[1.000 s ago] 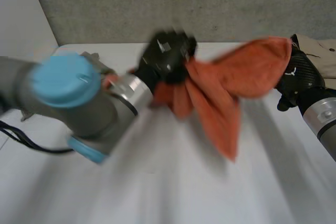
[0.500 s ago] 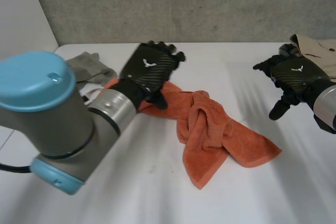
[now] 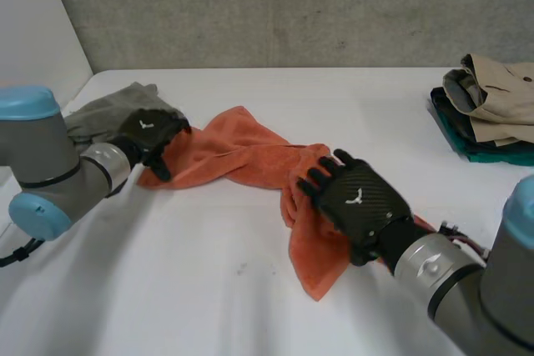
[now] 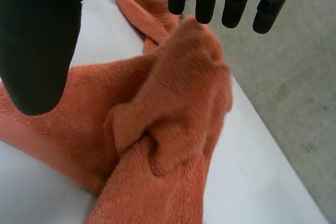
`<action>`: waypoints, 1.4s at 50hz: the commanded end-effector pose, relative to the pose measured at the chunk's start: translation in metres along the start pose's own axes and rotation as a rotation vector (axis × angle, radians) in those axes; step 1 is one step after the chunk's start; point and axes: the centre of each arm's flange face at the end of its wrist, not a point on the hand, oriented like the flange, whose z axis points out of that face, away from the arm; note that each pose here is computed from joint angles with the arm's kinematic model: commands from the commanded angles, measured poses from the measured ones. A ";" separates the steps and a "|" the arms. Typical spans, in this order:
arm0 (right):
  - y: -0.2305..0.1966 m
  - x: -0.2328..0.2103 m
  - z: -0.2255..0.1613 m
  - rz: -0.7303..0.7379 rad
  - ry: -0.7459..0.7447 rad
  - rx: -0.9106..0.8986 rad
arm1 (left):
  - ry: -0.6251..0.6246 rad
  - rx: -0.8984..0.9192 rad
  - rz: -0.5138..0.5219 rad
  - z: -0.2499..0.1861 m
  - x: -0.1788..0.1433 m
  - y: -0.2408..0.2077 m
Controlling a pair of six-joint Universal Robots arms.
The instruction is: Fold the laundry.
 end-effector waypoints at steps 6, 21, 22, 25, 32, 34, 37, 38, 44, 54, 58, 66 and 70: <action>0.008 -0.016 0.006 -0.037 -0.033 -0.004 | 0.011 -0.064 -0.015 0.017 0.015 0.024; 0.031 -0.011 0.023 -0.072 0.036 -0.080 | 0.020 -0.081 0.002 0.027 0.033 0.031; 0.032 -0.011 0.024 -0.075 0.041 -0.081 | 0.022 -0.080 0.004 0.027 0.034 0.031; 0.033 -0.009 0.027 -0.076 0.064 -0.083 | 0.014 -0.075 0.011 0.028 0.035 0.029; 0.027 -0.001 0.031 -0.064 0.108 -0.059 | -0.152 -0.013 0.052 0.038 0.017 0.017; 0.025 0.002 0.032 -0.050 0.118 -0.054 | -0.181 -0.004 0.065 0.040 0.014 0.016; 0.011 0.018 0.032 0.034 0.168 -0.005 | -0.203 0.001 0.097 0.040 0.011 0.014; 0.004 0.026 0.032 0.059 0.193 0.017 | -0.206 0.003 0.107 0.040 0.010 0.012; -0.007 0.116 0.025 0.277 0.368 0.013 | -0.236 0.064 0.139 0.028 0.002 -0.019; 0.015 0.159 0.068 0.500 0.224 -0.163 | -0.310 0.295 0.172 -0.012 -0.012 -0.107; 0.037 0.160 0.088 0.569 0.155 -0.264 | -0.319 0.348 0.183 -0.023 -0.011 -0.126; 0.060 0.140 0.105 0.642 0.078 -0.333 | -0.311 0.404 0.196 -0.031 -0.003 -0.145; 0.070 0.115 0.119 0.649 0.023 -0.357 | -0.324 0.461 0.207 -0.031 -0.002 -0.156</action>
